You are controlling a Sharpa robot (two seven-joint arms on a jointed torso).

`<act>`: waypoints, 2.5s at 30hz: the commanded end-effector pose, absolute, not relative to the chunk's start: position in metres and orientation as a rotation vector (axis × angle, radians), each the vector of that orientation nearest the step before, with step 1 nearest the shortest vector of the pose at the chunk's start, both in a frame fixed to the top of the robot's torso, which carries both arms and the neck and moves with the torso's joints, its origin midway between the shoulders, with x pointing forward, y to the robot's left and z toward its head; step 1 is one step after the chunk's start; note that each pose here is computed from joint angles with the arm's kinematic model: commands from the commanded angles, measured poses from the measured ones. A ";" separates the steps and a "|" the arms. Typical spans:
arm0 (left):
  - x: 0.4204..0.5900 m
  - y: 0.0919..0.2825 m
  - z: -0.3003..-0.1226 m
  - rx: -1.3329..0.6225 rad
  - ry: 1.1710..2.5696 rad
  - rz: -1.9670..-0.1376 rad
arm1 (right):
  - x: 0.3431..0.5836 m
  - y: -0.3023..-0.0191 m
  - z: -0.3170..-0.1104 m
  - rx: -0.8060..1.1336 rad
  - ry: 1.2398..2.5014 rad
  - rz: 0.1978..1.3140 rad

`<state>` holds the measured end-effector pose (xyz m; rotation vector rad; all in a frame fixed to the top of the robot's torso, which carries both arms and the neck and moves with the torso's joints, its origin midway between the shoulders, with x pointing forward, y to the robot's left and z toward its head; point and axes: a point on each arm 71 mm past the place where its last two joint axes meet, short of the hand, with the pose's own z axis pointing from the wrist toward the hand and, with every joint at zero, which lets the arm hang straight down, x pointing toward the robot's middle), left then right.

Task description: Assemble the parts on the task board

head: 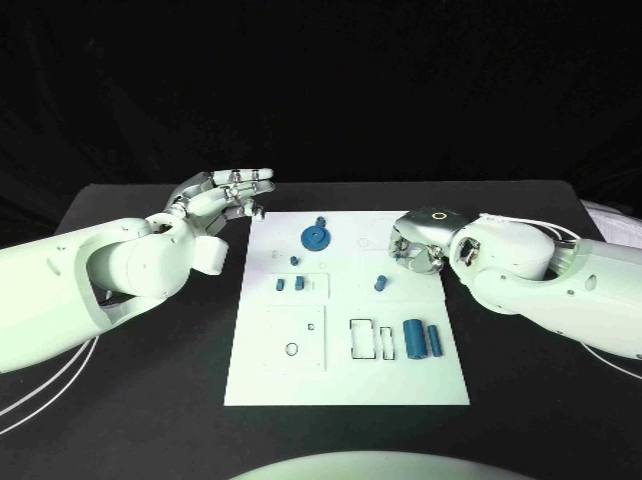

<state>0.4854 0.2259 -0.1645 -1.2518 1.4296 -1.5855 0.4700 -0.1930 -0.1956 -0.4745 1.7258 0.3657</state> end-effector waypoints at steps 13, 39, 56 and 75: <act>0.486 0.223 -0.164 -1.241 1.424 -1.603 | 0.456 -0.193 -0.166 -0.404 1.612 0.455; 0.486 0.214 -0.164 -1.233 1.434 -1.625 | 0.395 -0.081 -0.203 -0.515 1.677 0.850; 0.486 0.212 -0.165 -1.234 1.441 -1.629 | 0.394 -0.073 -0.225 -0.538 1.744 0.842; 0.487 0.214 -0.166 -1.236 1.443 -1.624 | 0.392 -0.070 -0.230 -0.562 1.777 0.832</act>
